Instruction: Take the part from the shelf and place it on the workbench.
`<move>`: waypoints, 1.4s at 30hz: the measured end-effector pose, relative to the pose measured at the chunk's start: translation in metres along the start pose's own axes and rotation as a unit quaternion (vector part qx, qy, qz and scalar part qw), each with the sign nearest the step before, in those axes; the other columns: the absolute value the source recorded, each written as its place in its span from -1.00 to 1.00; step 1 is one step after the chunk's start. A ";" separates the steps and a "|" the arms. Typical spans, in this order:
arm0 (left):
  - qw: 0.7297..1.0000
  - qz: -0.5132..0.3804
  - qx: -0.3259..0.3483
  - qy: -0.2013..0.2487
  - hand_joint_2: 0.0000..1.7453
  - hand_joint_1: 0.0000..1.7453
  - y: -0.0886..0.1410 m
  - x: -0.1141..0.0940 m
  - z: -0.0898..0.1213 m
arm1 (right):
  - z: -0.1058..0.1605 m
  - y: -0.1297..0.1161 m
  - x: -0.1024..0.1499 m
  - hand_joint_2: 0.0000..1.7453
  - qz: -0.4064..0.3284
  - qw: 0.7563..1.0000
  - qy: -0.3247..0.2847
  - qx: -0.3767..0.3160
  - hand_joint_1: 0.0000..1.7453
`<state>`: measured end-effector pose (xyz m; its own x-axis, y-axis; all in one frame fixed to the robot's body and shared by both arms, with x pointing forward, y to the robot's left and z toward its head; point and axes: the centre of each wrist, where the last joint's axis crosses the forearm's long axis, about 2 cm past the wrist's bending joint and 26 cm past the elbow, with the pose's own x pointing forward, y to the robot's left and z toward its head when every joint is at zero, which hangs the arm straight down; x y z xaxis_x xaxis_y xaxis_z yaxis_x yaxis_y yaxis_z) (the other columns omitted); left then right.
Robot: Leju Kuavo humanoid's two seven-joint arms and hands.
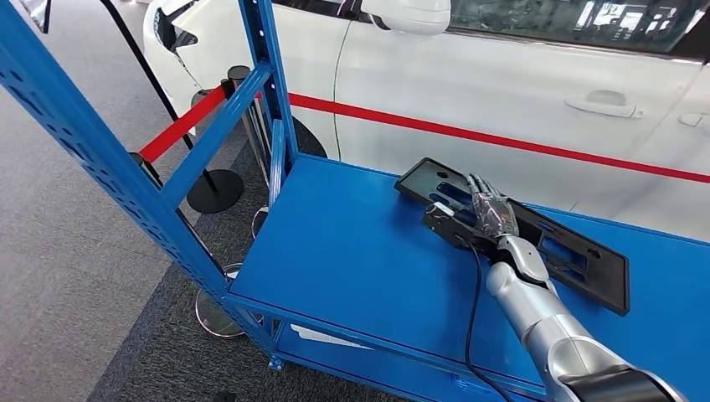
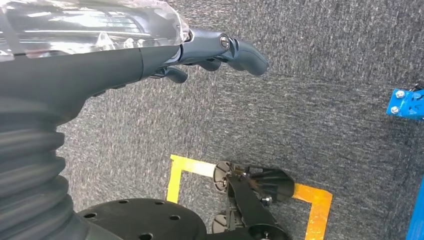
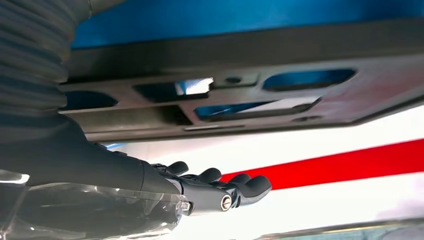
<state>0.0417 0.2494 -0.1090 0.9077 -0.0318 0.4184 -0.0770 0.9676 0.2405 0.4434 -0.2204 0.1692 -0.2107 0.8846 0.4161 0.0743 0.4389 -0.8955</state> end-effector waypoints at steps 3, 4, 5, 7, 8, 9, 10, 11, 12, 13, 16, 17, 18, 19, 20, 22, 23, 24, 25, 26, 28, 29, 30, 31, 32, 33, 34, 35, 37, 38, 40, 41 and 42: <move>1.000 0.001 0.000 -0.001 1.00 -1.00 0.000 0.000 0.000 | 0.002 -0.002 -0.008 1.00 -0.003 1.000 0.003 -0.011 -1.00; 1.000 0.001 0.000 -0.002 1.00 -1.00 0.000 0.000 0.000 | 0.003 -0.003 -0.011 1.00 -0.003 1.000 0.004 -0.014 -1.00; 1.000 0.002 0.001 -0.001 1.00 -1.00 0.000 0.000 0.000 | 0.003 -0.004 -0.013 1.00 -0.004 1.000 0.003 -0.017 -1.00; 1.000 0.005 0.002 0.000 1.00 -1.00 0.000 0.000 0.000 | 0.004 -0.006 -0.017 1.00 -0.005 1.000 0.002 -0.023 -0.94; 1.000 0.006 0.002 0.000 1.00 -1.00 0.000 -0.001 0.000 | 0.004 -0.007 -0.018 1.00 -0.006 1.000 0.000 -0.026 -0.53; 1.000 0.007 0.002 0.001 1.00 -1.00 0.000 -0.001 0.000 | 0.003 -0.008 -0.019 1.00 -0.006 1.000 -0.001 -0.029 -0.11; 1.000 0.007 0.002 0.001 1.00 -1.00 0.000 -0.001 0.000 | 0.003 -0.009 -0.020 1.00 -0.006 1.000 -0.003 -0.030 0.39; 1.000 0.007 0.002 0.001 1.00 -1.00 0.000 -0.001 0.000 | 0.003 -0.010 -0.021 1.00 -0.006 0.999 -0.005 -0.031 0.83; 1.000 0.007 0.002 0.000 1.00 -1.00 0.000 -0.001 0.000 | 0.003 -0.010 -0.021 1.00 -0.007 0.999 -0.007 -0.031 0.92; 1.000 0.007 0.002 0.000 1.00 -1.00 0.000 -0.001 0.000 | 0.004 -0.011 -0.021 1.00 -0.008 0.999 -0.009 -0.032 1.00; 1.000 0.008 0.003 -0.002 1.00 -1.00 0.000 -0.001 0.000 | 0.004 -0.011 -0.022 1.00 -0.012 0.999 -0.015 -0.034 1.00; 1.000 0.008 0.003 -0.003 1.00 -1.00 0.000 -0.001 0.000 | 0.004 -0.011 -0.023 1.00 -0.012 0.999 -0.016 -0.034 1.00; 1.000 0.008 0.003 -0.004 1.00 -1.00 0.000 -0.001 0.000 | 0.004 -0.011 -0.023 1.00 -0.012 0.999 -0.018 -0.034 1.00; 1.000 0.008 0.003 -0.004 1.00 -1.00 0.000 -0.001 0.000 | 0.004 -0.011 -0.023 1.00 -0.012 0.999 -0.019 -0.034 1.00; 1.000 0.009 0.003 -0.004 1.00 -1.00 0.000 -0.001 0.000 | 0.004 -0.011 -0.023 1.00 -0.012 0.999 -0.020 -0.034 1.00; 1.000 0.011 0.005 -0.004 1.00 -1.00 0.000 -0.001 0.000 | 0.003 -0.012 -0.022 1.00 -0.012 0.999 -0.022 -0.035 1.00; 1.000 0.012 0.005 -0.003 1.00 -1.00 0.000 -0.001 0.000 | 0.003 -0.013 -0.022 1.00 -0.012 0.999 -0.023 -0.036 1.00; 1.000 0.013 0.006 -0.003 1.00 -1.00 0.000 -0.001 0.000 | 0.002 -0.013 -0.022 1.00 -0.012 0.999 -0.024 -0.036 1.00; 1.000 0.014 0.007 -0.002 1.00 -1.00 0.000 -0.001 0.000 | 0.002 -0.014 -0.021 1.00 -0.012 0.999 -0.024 -0.037 1.00; 1.000 0.015 0.007 -0.003 1.00 -1.00 0.000 -0.001 0.000 | 0.001 -0.015 -0.021 1.00 -0.012 0.999 -0.025 -0.037 1.00; 1.000 0.015 0.008 -0.003 1.00 -1.00 0.000 -0.001 0.000 | -0.001 -0.017 -0.021 1.00 -0.012 0.999 -0.027 -0.038 1.00; 1.000 0.015 0.008 -0.004 1.00 -1.00 0.000 -0.001 0.000 | -0.002 -0.018 -0.020 1.00 -0.012 0.999 -0.028 -0.039 1.00; 1.000 0.015 0.008 -0.004 1.00 -1.00 0.000 -0.001 0.000 | -0.002 -0.019 -0.020 1.00 -0.013 0.999 -0.029 -0.039 1.00; 1.000 0.015 0.008 -0.004 1.00 -1.00 0.000 -0.001 0.000 | -0.003 -0.020 -0.020 1.00 -0.014 0.999 -0.030 -0.040 1.00; 1.000 0.015 0.008 -0.004 1.00 -1.00 0.000 -0.002 0.001 | -0.003 -0.020 -0.020 1.00 -0.015 0.999 -0.032 -0.041 1.00; 1.000 0.015 0.008 -0.004 1.00 -1.00 0.000 -0.002 0.001 | -0.003 -0.020 -0.020 1.00 -0.016 0.998 -0.033 -0.042 1.00; 1.000 0.015 0.008 -0.004 1.00 -1.00 0.000 -0.002 0.001 | -0.003 -0.020 -0.020 1.00 -0.016 0.998 -0.034 -0.042 1.00; 1.000 0.015 0.008 -0.004 1.00 -1.00 0.000 -0.002 0.001 | -0.003 -0.021 -0.020 1.00 -0.017 0.998 -0.035 -0.043 1.00; 1.000 0.015 0.008 -0.004 1.00 -1.00 0.000 -0.003 0.001 | -0.003 -0.021 -0.020 1.00 -0.017 0.998 -0.035 -0.045 1.00; 1.000 0.015 0.008 -0.004 1.00 -1.00 0.000 -0.003 0.001 | -0.003 -0.021 -0.020 1.00 -0.017 0.998 -0.036 -0.045 1.00; 1.000 0.015 0.008 -0.003 1.00 -1.00 0.000 -0.003 0.001 | -0.003 -0.021 -0.020 1.00 -0.018 0.998 -0.037 -0.045 1.00; 1.000 0.015 0.008 -0.003 1.00 -1.00 0.000 -0.003 0.001 | -0.003 -0.021 -0.020 1.00 -0.020 0.998 -0.037 -0.046 1.00; 1.000 0.015 0.008 -0.003 1.00 -1.00 0.000 -0.003 0.001 | -0.003 -0.021 -0.020 1.00 -0.021 0.998 -0.038 -0.046 1.00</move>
<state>0.0383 0.2496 -0.1094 0.9022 -0.0044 0.4313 -0.1110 0.9639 0.2420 0.4494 -0.2471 0.1800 -0.2878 0.8522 0.4370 0.1525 0.4912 -0.8576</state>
